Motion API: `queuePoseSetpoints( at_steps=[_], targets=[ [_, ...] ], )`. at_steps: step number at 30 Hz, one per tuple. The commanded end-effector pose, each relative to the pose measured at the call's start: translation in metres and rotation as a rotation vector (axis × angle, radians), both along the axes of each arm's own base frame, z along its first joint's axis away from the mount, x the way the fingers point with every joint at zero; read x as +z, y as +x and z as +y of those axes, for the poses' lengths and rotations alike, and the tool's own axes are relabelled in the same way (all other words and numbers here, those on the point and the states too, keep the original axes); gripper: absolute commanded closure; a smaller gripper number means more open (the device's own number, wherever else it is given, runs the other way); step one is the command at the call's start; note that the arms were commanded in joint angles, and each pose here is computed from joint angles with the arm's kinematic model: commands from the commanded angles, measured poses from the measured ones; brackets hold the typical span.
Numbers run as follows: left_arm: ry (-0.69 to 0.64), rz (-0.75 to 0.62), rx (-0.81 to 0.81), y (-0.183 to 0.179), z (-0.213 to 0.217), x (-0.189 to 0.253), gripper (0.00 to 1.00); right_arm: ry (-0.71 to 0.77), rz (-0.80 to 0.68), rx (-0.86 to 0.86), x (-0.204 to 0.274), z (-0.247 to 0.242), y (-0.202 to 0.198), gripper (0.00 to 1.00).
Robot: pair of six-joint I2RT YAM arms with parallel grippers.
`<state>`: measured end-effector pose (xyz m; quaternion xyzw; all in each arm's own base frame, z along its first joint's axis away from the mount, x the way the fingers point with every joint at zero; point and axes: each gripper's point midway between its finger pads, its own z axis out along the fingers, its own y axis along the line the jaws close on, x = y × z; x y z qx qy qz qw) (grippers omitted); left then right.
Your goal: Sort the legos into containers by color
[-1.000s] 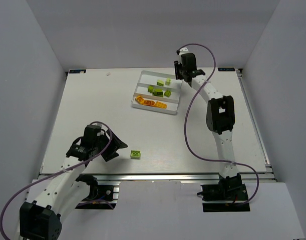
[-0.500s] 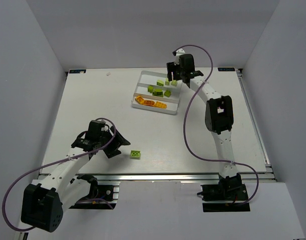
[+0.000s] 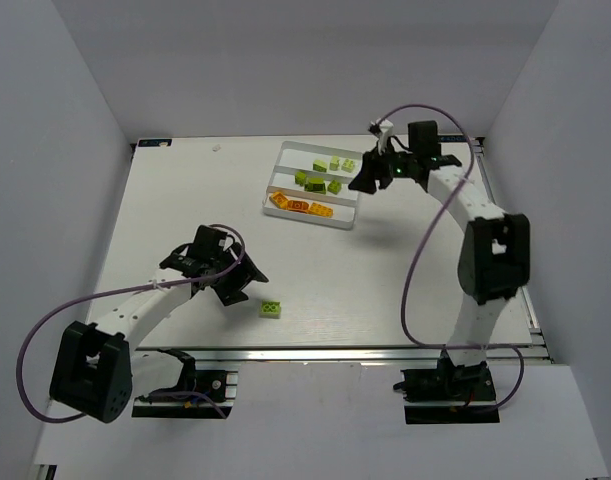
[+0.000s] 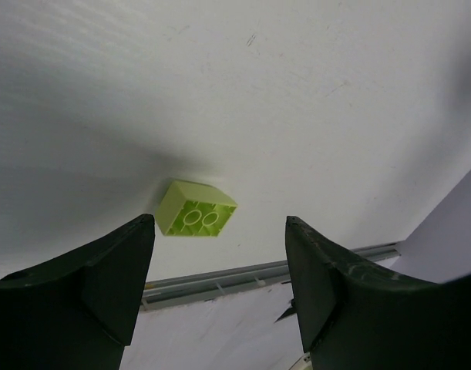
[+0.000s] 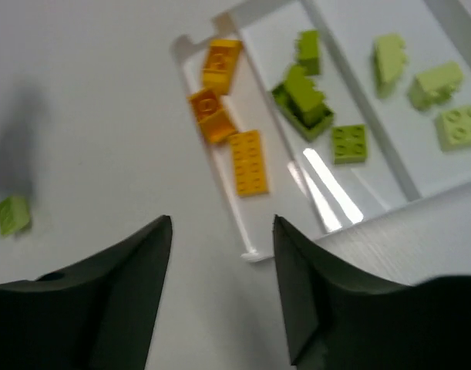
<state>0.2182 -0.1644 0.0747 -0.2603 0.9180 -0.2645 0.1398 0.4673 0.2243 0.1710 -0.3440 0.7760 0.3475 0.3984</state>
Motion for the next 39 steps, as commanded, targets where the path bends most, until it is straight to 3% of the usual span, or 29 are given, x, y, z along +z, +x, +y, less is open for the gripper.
queuePoseSetpoints(
  at_steps=[1, 3, 5, 8, 13, 19, 24, 32, 35, 38, 39],
  targets=[
    [0.069, 0.022, 0.016, 0.009, -0.002, 0.001, 0.22, 0.155, -0.072, 0.342, 0.033, 0.02, -0.09, 0.36],
    [0.112, 0.045, 0.008, 0.012, -0.003, 0.001, 0.21, 0.164, -0.118, 0.376, 0.044, 0.016, -0.118, 0.21],
    [0.166, 0.105, 0.006, 0.014, -0.005, -0.003, 0.21, 0.154, -0.144, 0.391, 0.04, 0.009, -0.142, 0.17],
    [0.212, 0.218, 0.061, 0.007, -0.007, -0.009, 0.2, 0.144, -0.161, 0.387, 0.042, 0.004, -0.159, 0.17],
    [0.097, 0.375, 0.301, -0.013, -0.021, -0.002, 0.19, 0.139, -0.151, 0.359, 0.043, -0.001, -0.168, 0.17],
    [0.146, 0.557, 0.5, -0.043, -0.017, -0.005, 0.18, 0.157, -0.144, 0.331, 0.043, 0.0, -0.172, 0.16],
    [0.149, 0.618, 0.539, -0.041, -0.026, -0.03, 0.18, 0.166, -0.145, 0.323, 0.046, 0.0, -0.173, 0.14],
    [0.166, 0.547, 0.529, -0.007, -0.039, -0.047, 0.2, 0.149, -0.141, 0.324, 0.04, -0.006, -0.186, 0.14],
    [0.175, 0.554, 0.517, -0.006, -0.041, -0.051, 0.27, 0.143, -0.14, 0.319, 0.036, -0.008, -0.192, 0.14],
    [0.162, 0.557, 0.504, -0.006, -0.043, -0.051, 0.48, 0.137, -0.142, 0.311, 0.033, -0.011, -0.196, 0.14],
    [0.152, 0.554, 0.491, -0.006, -0.045, -0.05, 0.66, 0.133, -0.143, 0.312, 0.034, -0.011, -0.197, 0.14]
  ],
)
